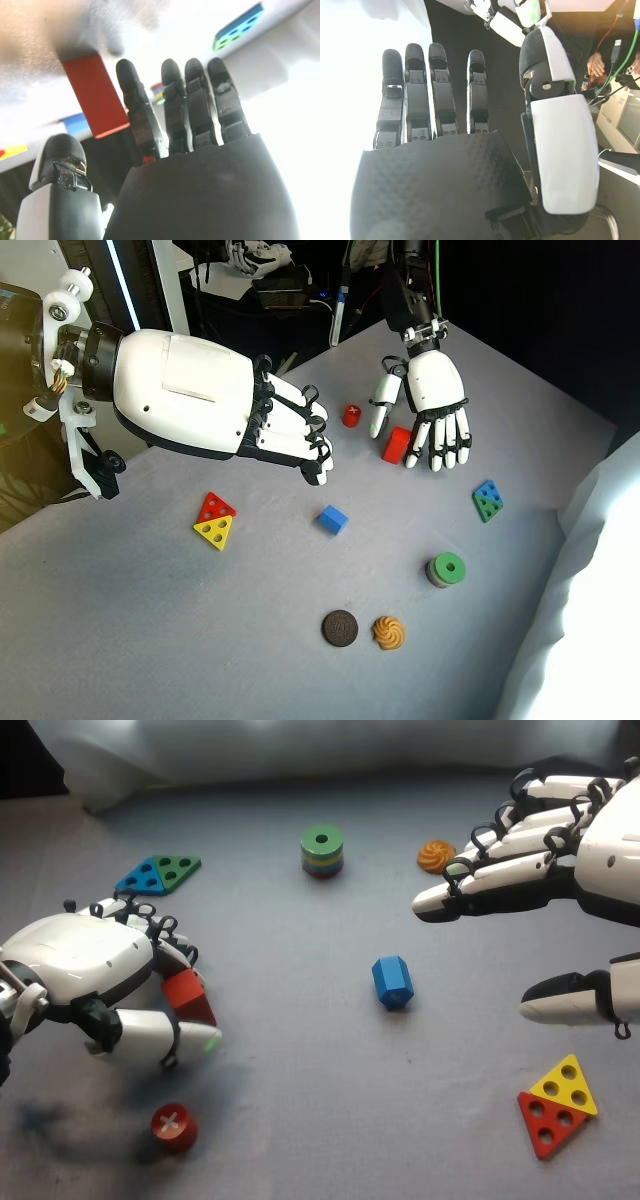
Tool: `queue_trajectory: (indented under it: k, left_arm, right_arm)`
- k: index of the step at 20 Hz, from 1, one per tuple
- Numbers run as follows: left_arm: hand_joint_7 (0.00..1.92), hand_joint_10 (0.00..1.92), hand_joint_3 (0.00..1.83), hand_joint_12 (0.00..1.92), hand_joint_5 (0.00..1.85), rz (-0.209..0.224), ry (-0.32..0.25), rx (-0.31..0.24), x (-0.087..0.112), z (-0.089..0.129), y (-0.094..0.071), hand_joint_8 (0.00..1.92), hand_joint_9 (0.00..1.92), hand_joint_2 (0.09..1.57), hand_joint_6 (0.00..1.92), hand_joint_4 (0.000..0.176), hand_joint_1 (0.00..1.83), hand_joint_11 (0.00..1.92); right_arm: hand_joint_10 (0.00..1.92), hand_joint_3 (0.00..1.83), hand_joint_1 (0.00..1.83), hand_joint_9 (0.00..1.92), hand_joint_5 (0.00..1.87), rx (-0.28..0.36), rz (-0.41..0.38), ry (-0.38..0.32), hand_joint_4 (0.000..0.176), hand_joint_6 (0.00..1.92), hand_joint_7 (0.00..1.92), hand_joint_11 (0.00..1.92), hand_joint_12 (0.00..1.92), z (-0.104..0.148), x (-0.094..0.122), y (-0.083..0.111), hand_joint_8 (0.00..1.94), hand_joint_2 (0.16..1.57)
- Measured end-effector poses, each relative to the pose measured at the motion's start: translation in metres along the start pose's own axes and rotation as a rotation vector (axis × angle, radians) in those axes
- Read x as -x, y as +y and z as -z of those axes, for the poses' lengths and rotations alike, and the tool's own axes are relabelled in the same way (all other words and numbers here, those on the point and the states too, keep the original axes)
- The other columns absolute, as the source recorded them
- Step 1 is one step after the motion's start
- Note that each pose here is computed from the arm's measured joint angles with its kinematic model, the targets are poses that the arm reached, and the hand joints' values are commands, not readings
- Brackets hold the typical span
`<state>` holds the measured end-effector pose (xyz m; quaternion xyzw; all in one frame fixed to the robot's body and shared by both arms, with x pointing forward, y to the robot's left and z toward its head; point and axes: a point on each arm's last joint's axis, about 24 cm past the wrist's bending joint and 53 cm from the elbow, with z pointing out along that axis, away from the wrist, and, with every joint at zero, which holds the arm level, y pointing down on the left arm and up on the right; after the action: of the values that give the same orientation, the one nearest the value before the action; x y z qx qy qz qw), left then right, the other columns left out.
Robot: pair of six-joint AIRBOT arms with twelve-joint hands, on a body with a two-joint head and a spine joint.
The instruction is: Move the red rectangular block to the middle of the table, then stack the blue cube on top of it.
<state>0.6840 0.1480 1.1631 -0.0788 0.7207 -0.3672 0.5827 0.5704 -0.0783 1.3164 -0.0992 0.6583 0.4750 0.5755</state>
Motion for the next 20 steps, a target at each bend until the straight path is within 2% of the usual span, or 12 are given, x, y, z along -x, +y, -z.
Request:
queue_trajectory:
  k: [1,2,5,9,11,12,18,20]
  left_arm:
    - [0.32,0.0,0.0,0.35,0.65,0.0,0.0,0.001,-0.0002,0.0001,0.0004,0.0,0.18,1.08,0.0,0.136,0.35,0.0]
    - [0.31,0.0,0.0,0.37,0.64,0.0,0.0,0.001,-0.0002,0.0001,0.0004,0.0,0.18,1.07,0.0,0.143,0.36,0.0]
    - [0.31,0.0,0.0,0.4,0.63,0.001,-0.001,0.004,-0.0006,-0.0003,0.001,0.0,0.18,1.08,0.0,0.124,0.43,0.0]
    - [0.32,0.0,0.01,0.44,0.61,0.004,-0.001,0.011,-0.0035,-0.0034,0.0,0.0,0.19,1.12,0.0,0.111,0.52,0.0]
    - [0.33,0.0,0.0,0.44,0.64,0.028,-0.016,0.027,-0.0012,-0.0055,0.0015,0.0,0.19,1.11,0.01,0.102,0.63,0.0]
    - [0.34,0.01,0.0,0.44,0.66,0.027,-0.015,0.031,-0.0015,-0.0061,0.0016,0.01,0.2,1.1,0.02,0.097,0.67,0.0]
    - [0.34,0.0,0.0,0.4,0.7,0.049,-0.024,0.056,-0.001,-0.0057,0.0053,0.0,0.2,1.06,0.02,0.102,0.78,0.0]
    - [0.34,0.0,0.0,0.4,0.69,0.056,-0.024,0.056,-0.0014,-0.0057,0.0037,0.0,0.2,1.08,0.01,0.096,0.75,0.0]
  right_arm:
    - [0.0,0.0,0.6,0.31,0.33,0.0,0.0,0.0,0.0,0.0,0.35,0.0,0.91,0.0,0.0,0.0,0.0,1.15]
    - [0.0,0.0,0.6,0.31,0.33,0.0,0.0,0.0,0.0,0.0,0.34,0.0,0.9,0.0,-0.0001,-0.0001,0.0,1.15]
    - [0.0,0.0,0.64,0.32,0.34,0.0,0.0,0.0,0.0,0.0,0.34,0.0,0.9,0.0,0.0,0.0,0.0,1.14]
    - [0.0,0.0,0.64,0.3,0.33,0.001,0.0,0.0,0.0,0.0,0.33,0.0,0.86,0.0,0.0001,0.0002,0.0,1.15]
    - [0.0,0.0,0.65,0.3,0.34,0.001,0.0,-0.001,0.0,0.0,0.33,0.0,0.87,0.0,0.0002,0.0002,0.0,1.14]
    - [0.0,0.0,0.64,0.3,0.33,0.001,0.0,-0.001,0.0,0.0,0.33,0.0,0.89,0.0,0.0001,0.0002,0.0,1.14]
    - [0.01,0.0,0.7,0.32,0.34,0.001,0.0,-0.001,0.0,0.0,0.35,0.0,0.93,0.0,0.0001,0.0002,0.01,1.12]
    - [0.0,0.0,0.68,0.31,0.34,0.001,0.0,-0.001,0.0,0.0,0.34,0.0,0.93,0.0,0.0002,0.0002,0.0,1.13]
